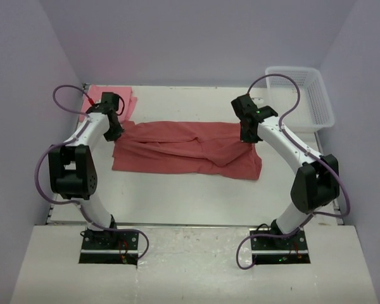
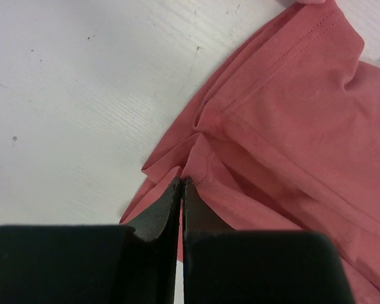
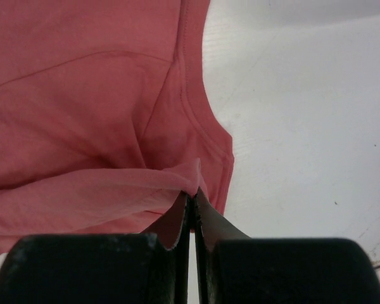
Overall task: Fold and stack the t-shirts
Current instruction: Fold the other side of the tshirt into a rectangle
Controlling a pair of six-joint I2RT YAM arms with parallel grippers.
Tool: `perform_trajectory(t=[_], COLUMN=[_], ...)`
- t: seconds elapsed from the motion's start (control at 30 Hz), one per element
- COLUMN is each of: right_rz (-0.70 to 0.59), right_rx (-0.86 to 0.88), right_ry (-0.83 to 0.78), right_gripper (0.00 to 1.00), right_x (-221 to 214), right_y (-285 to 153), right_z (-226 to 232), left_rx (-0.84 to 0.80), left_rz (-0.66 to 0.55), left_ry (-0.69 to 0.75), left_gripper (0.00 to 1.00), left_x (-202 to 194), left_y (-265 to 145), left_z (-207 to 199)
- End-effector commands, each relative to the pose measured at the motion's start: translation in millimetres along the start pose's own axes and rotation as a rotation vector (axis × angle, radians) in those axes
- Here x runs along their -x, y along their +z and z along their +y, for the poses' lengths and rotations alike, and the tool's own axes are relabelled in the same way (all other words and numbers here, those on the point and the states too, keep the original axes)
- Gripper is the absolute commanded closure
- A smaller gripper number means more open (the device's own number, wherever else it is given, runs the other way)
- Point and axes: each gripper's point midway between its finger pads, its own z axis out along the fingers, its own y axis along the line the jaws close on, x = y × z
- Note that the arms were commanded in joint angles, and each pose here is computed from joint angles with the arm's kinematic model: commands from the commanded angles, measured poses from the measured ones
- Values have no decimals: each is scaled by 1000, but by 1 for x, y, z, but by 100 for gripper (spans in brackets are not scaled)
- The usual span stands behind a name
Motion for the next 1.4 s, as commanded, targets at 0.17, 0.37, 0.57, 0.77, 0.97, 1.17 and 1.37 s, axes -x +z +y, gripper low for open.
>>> perform_trajectory(t=[0.17,0.37,0.57,0.77,0.97,1.17,1.37], right_rz=[-28,-19,-2,4,-64,-126,-40], right_rx=[42,49,67,100,153,324,454], right_ry=[13,39,42,23,30,60,-48], right_gripper=[100,100,100,96,83,55,32], right_x=[35,51,65,87,139,173,70], right_y=[9,22,37,57,80,42,-13], right_z=[14,12,15,27,38,62,89], left_rx=[52,90,100,110,90,45,-294], left_rz=[-32,-15,6,-6,-134,-444,-361], left_ry=[-47,-48,-62,-80,-124,-115,13], left_gripper=[100,100,100,93,81,55,43], left_x=[24,30,30,37,72,132,58], left_y=[7,19,32,39,27,-80,-129], left_z=[-8,-12,-18,-22,-30,-50,-110])
